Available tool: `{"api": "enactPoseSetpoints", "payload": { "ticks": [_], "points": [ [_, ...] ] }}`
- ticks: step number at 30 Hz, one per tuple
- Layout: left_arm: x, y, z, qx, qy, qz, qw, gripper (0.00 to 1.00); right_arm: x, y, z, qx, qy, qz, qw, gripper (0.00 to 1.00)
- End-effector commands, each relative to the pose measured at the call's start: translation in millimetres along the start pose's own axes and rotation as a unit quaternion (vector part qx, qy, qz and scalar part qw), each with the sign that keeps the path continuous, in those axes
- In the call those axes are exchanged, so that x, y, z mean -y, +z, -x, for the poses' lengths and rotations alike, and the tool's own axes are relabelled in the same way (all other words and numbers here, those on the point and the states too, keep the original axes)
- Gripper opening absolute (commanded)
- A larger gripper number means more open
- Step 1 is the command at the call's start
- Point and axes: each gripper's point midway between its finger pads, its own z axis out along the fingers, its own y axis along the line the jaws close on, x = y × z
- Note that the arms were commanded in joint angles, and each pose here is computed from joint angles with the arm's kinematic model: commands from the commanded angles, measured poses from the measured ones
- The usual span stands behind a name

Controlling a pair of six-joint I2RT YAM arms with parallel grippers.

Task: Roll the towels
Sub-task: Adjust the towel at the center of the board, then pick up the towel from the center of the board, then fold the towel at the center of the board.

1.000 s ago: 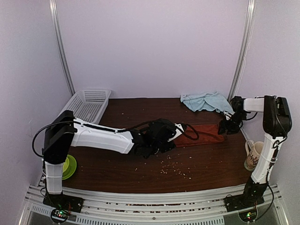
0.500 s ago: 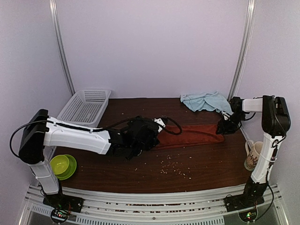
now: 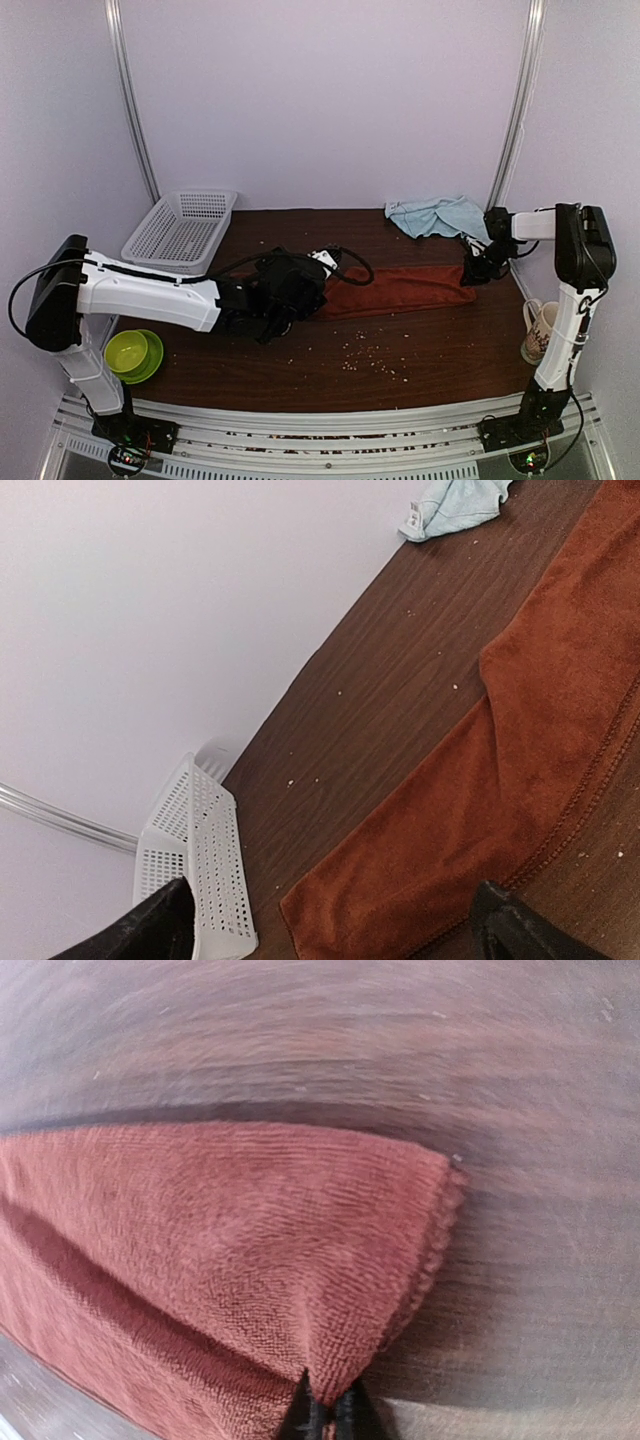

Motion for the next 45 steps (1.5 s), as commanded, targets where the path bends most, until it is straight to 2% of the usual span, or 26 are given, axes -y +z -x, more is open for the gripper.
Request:
{"api": "enactPoseSetpoints", "payload": {
  "ticks": [1,8,16,19,24,28,34,45],
  "points": [
    [-22,-7,-2,0.000,-0.030,0.027,0.999,0.98,3,23,-40,-0.069,0.021,-0.004,0.997,0.00],
    [-31,-2,-20,-0.030,-0.037,0.040,0.998,0.98,24,-33,-14,-0.022,0.017,-0.036,0.999,0.00],
    [-54,16,-49,-0.076,-0.064,0.072,0.992,0.98,57,-77,-19,-0.023,0.008,-0.095,0.995,0.00],
    [-52,28,-57,-0.091,-0.057,0.080,0.991,0.98,58,-85,-20,-0.021,0.000,-0.105,0.994,0.00],
    [-33,53,-73,-0.110,-0.054,0.048,0.991,0.98,51,-105,-2,0.011,-0.005,-0.101,0.995,0.00],
    [-28,66,-92,-0.125,-0.064,0.038,0.989,0.98,2,-118,14,0.034,-0.035,-0.020,0.999,0.00],
    [-37,69,-106,-0.139,-0.081,0.042,0.986,0.98,-116,-109,27,0.044,-0.114,0.096,0.988,0.00],
    [-77,50,-115,-0.147,-0.113,0.068,0.980,0.98,-294,-62,43,0.043,-0.212,0.176,0.960,0.00]
  ]
}}
